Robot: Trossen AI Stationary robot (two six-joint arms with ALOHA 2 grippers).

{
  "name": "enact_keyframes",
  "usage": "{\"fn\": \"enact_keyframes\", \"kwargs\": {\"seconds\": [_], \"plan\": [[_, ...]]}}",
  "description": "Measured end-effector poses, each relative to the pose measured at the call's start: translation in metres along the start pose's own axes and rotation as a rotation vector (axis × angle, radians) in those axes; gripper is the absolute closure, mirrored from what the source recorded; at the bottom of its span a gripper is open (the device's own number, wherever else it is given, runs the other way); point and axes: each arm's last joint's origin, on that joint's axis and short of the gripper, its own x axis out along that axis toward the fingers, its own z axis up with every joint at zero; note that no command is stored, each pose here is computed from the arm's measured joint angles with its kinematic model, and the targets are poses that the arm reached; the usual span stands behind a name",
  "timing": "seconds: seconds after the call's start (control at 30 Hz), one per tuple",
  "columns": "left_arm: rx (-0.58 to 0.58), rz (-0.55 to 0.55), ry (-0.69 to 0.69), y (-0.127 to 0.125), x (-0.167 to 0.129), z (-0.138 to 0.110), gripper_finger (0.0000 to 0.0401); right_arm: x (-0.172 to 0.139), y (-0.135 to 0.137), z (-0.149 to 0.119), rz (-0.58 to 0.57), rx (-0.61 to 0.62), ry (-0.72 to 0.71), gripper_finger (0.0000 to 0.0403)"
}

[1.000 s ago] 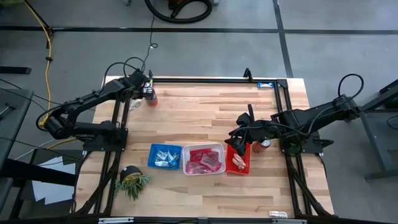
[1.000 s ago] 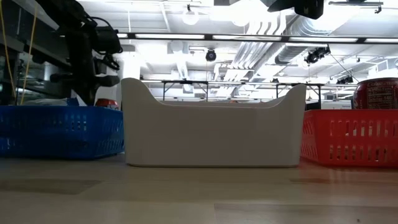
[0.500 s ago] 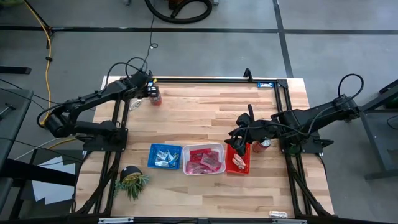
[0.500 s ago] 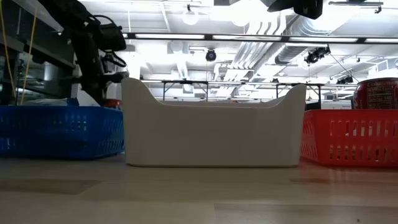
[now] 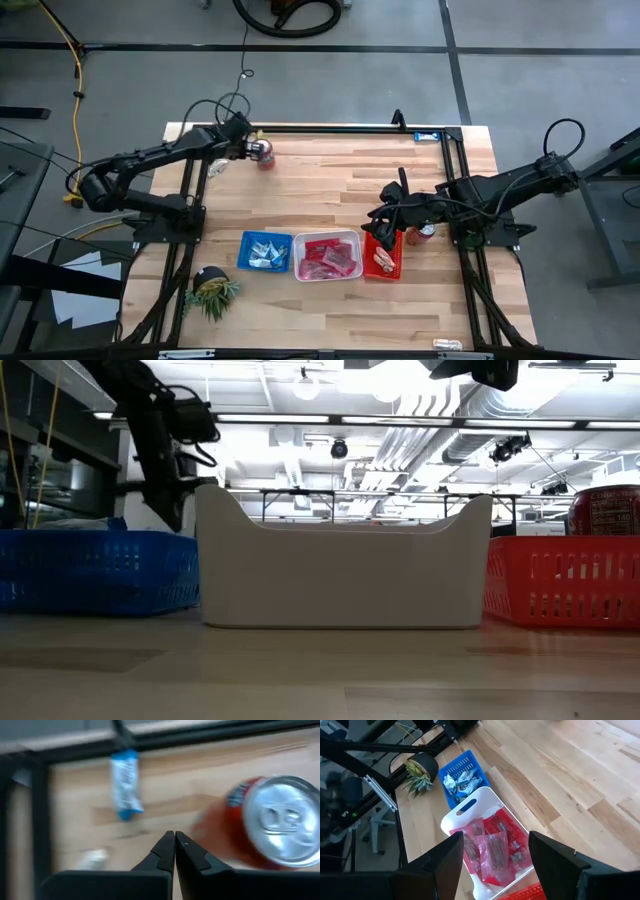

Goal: Sort candy
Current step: Put the brown chocolate into the red bin

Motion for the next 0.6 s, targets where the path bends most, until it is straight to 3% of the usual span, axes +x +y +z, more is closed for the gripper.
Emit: {"fn": "enact_keyframes", "kwargs": {"seconds": [0.23, 0.43, 0.6], "plan": [[0.252, 0.127, 0.153, 0.021, -0.013, 0.016, 0.0401, 0.000, -0.001, 0.001, -0.025, -0.055, -0.025, 0.0183], [0.459, 0.255, 0.448, 0.033, 0.014, 0.006, 0.0401, 0.000, -0.001, 0.001, -0.038, -0.059, -0.038, 0.0183], [0.573, 0.286, 0.528, 0.025, 0.035, 0.001, 0.0400, 0.000, -0.001, 0.001, -0.037, -0.059, -0.038, 0.0183]]}}
